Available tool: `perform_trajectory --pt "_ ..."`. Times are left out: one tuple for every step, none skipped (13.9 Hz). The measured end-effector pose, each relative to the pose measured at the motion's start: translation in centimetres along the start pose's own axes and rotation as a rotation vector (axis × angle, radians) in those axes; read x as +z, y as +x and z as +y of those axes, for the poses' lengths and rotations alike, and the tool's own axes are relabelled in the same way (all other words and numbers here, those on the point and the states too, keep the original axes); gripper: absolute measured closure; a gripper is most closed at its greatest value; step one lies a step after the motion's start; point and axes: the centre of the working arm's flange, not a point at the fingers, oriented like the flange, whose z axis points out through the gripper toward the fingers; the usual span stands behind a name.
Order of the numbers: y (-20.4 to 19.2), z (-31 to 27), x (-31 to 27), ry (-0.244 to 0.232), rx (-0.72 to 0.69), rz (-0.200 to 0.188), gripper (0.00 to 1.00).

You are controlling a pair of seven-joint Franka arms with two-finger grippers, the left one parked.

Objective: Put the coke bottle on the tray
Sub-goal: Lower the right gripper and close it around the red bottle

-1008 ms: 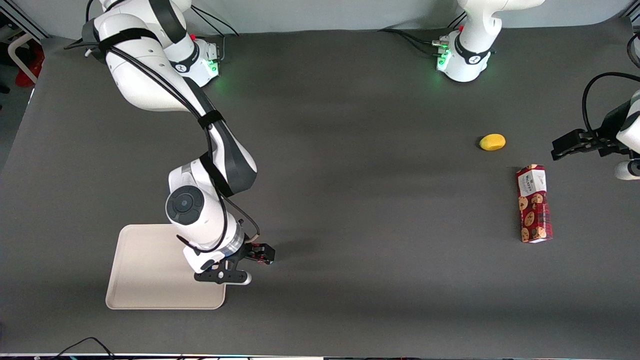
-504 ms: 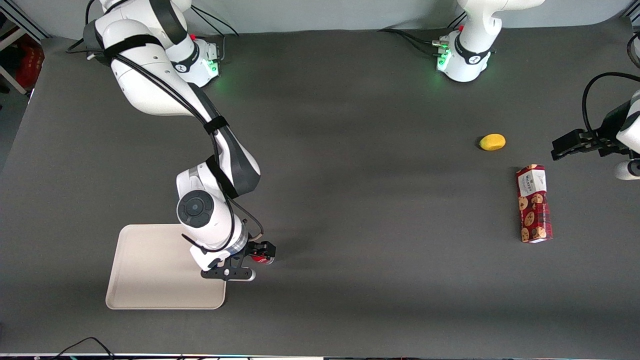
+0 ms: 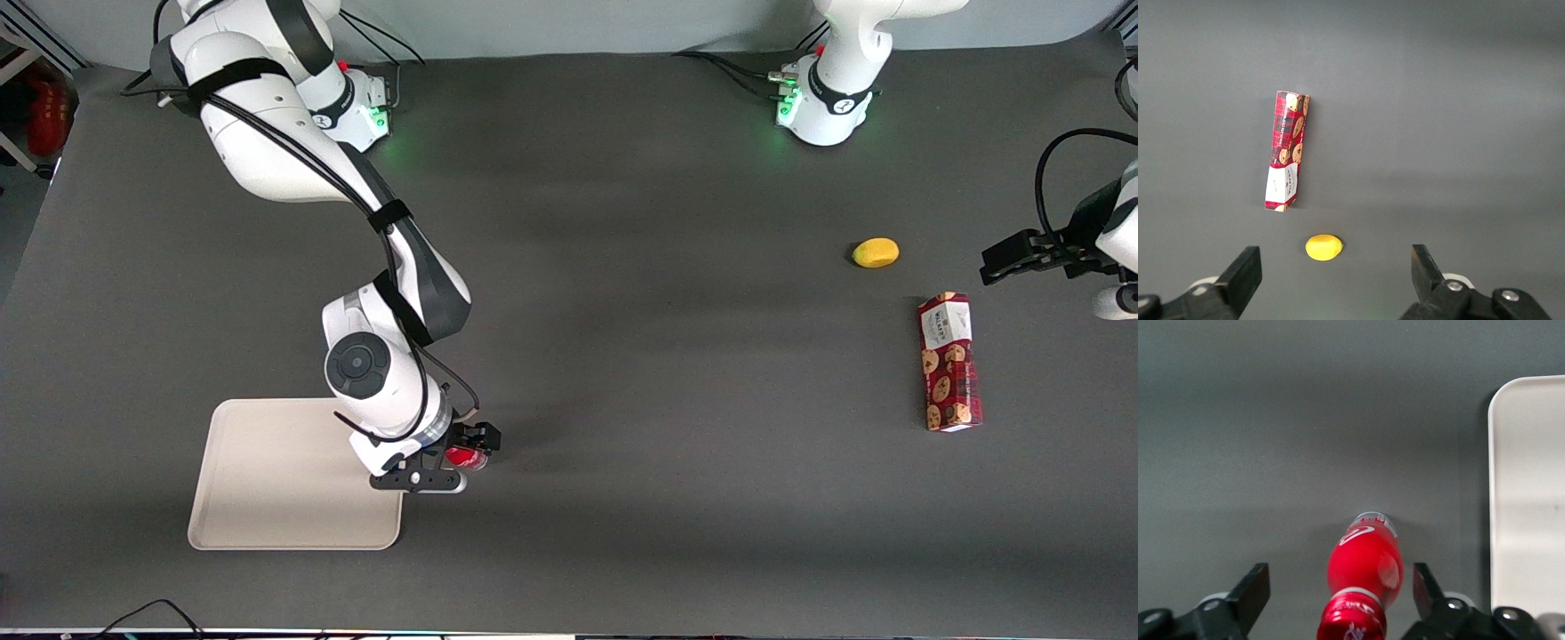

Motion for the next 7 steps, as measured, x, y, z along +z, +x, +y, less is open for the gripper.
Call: perform_trajectory --pt "0.04 0.07 0.0 0.0 0.001 0.0 0.19" --pt "0.08 0.15 -0.04 -0.002 0.001 0.001 0.32" --pt "0.16 0.26 -0.17 -0.002 0.002 0.003 0.43" --pt "0.26 0.39 -0.34 -0.003 0.003 0.005 0.56" --pt "0.35 0.54 -0.52 -0.005 0.004 0.006 0.59" --pt "0.39 0.62 -0.51 -0.005 0.006 0.006 0.59" --pt "0.37 0.64 -0.51 -0.006 0.006 0.004 0.59"
